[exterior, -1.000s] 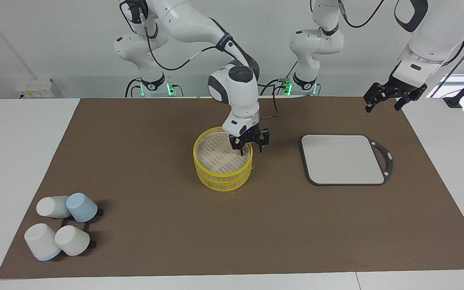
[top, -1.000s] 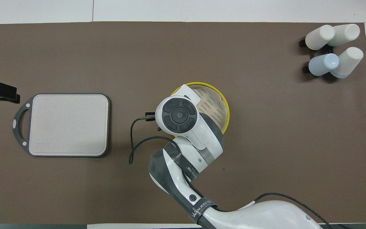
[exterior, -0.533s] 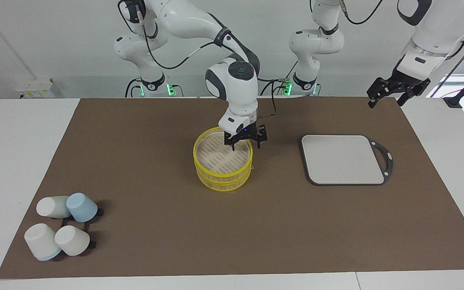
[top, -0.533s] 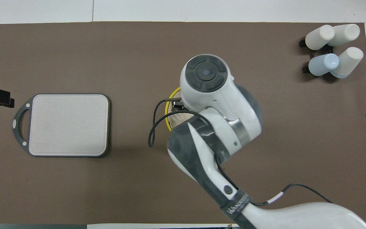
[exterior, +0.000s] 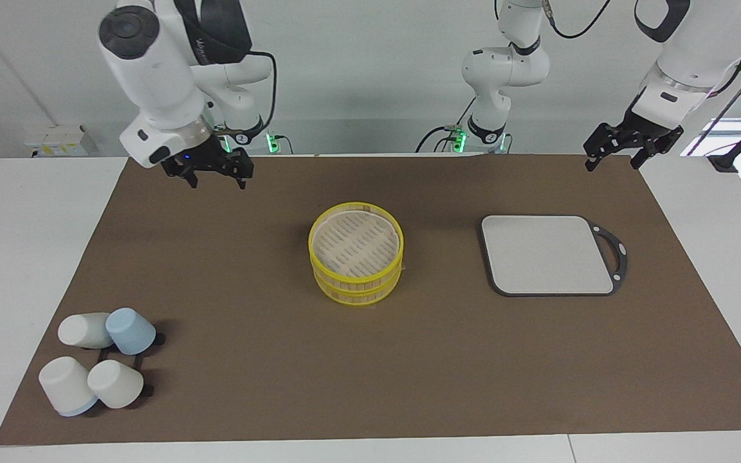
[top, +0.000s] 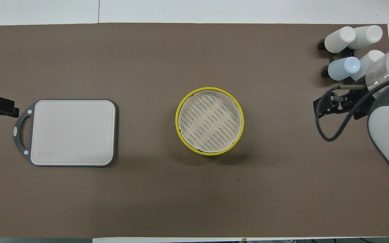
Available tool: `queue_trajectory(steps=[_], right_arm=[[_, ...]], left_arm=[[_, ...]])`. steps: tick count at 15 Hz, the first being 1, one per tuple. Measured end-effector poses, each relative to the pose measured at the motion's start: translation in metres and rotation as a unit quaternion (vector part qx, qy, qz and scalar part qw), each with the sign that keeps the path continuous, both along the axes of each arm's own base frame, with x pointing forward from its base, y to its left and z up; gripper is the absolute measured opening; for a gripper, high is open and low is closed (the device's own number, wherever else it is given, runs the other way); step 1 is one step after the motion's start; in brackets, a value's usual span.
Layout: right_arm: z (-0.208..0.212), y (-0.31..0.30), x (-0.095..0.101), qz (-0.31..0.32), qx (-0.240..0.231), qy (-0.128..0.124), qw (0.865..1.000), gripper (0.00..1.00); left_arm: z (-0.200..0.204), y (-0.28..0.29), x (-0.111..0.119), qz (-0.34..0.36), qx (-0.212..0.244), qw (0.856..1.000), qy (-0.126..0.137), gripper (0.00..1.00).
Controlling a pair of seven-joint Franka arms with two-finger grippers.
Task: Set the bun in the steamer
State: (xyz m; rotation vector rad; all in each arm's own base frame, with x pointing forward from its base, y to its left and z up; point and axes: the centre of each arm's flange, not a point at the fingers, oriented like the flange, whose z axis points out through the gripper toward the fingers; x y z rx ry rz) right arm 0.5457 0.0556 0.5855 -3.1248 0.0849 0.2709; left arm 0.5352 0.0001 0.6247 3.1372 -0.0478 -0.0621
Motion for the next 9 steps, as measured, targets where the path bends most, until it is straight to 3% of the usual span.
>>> queue_trajectory(steps=[3, 9], right_arm=[[-0.012, -0.004, -0.009, 0.001, 0.001, 0.003, 1.000, 1.00], [-0.022, 0.001, -0.001, 0.033, 0.008, -0.031, 0.999, 1.00]], left_arm=[[-0.002, 0.000, -0.003, 0.000, -0.001, 1.000, 0.002, 1.00], [-0.003, -0.002, -0.005, -0.003, -0.001, 1.000, 0.004, 1.00]])
